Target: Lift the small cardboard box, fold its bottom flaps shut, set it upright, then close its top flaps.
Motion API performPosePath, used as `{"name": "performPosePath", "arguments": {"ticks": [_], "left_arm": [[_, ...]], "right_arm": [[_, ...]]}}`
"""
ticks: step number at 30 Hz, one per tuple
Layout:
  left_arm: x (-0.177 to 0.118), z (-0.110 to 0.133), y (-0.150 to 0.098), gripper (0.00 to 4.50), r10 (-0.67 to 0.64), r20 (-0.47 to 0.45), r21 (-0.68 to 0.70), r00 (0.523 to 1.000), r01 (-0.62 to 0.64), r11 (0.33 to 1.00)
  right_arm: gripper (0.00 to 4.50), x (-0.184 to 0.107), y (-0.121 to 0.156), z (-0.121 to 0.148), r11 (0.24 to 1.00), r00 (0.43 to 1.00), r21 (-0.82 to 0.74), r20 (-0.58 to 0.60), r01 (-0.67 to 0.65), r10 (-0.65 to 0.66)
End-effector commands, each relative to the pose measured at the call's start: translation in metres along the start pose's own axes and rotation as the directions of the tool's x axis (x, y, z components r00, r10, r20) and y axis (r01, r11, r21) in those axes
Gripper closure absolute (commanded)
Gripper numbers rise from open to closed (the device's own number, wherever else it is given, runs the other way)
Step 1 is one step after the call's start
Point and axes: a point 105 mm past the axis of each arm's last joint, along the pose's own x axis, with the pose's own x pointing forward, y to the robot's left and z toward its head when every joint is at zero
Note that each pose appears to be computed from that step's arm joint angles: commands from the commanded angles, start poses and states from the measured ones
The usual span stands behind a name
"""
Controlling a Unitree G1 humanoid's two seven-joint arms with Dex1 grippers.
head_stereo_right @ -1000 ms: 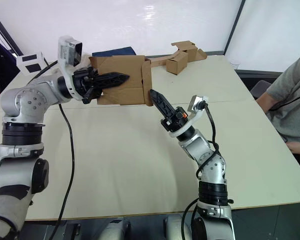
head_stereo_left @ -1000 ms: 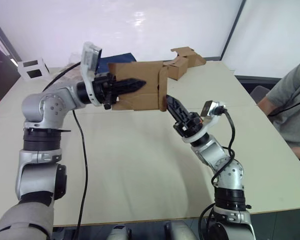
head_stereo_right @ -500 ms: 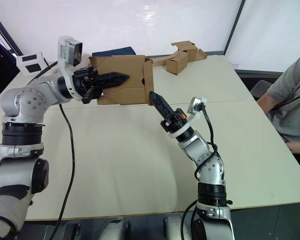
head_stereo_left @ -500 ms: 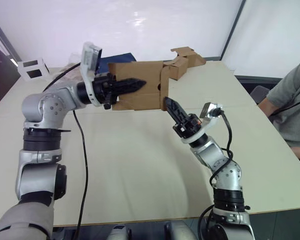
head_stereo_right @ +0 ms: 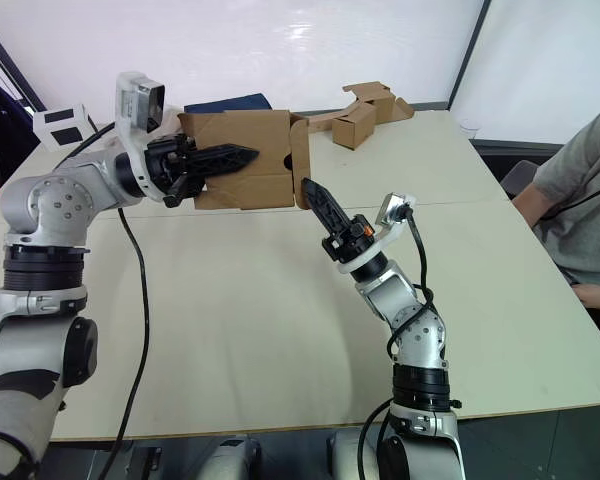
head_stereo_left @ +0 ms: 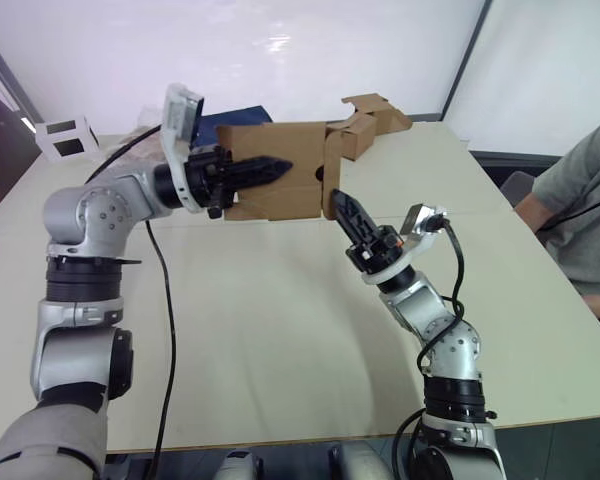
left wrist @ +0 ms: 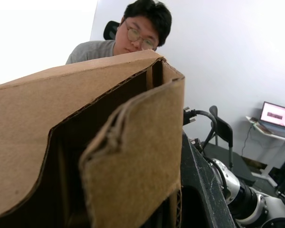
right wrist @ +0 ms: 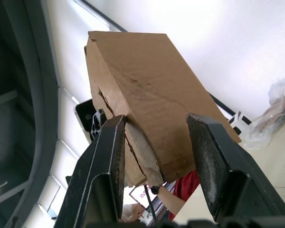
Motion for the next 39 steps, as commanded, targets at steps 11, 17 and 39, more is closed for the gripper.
{"name": "performPosePath", "arguments": {"ticks": [11, 17, 39], "left_arm": [[0.001, 0.009, -0.010, 4.50, -0.032, 0.014, 0.051, 0.999, 0.031, 0.998], [0.004, 0.006, -0.009, 4.50, -0.031, 0.012, 0.050, 0.999, 0.030, 0.998], [0.013, 0.015, 0.003, 4.50, -0.001, 0.120, 0.036, 0.993, -0.003, 0.999]], "right_arm": [[2.46, 0.010, 0.008, 0.004, 0.999, 0.999, -0.011, 0.025, -0.037, 0.037], [2.46, 0.012, 0.013, 0.000, 0.998, 0.998, -0.005, 0.010, -0.063, 0.063], [2.46, 0.014, 0.032, -0.017, 0.988, 0.992, 0.102, 0.040, -0.120, 0.116]]}}
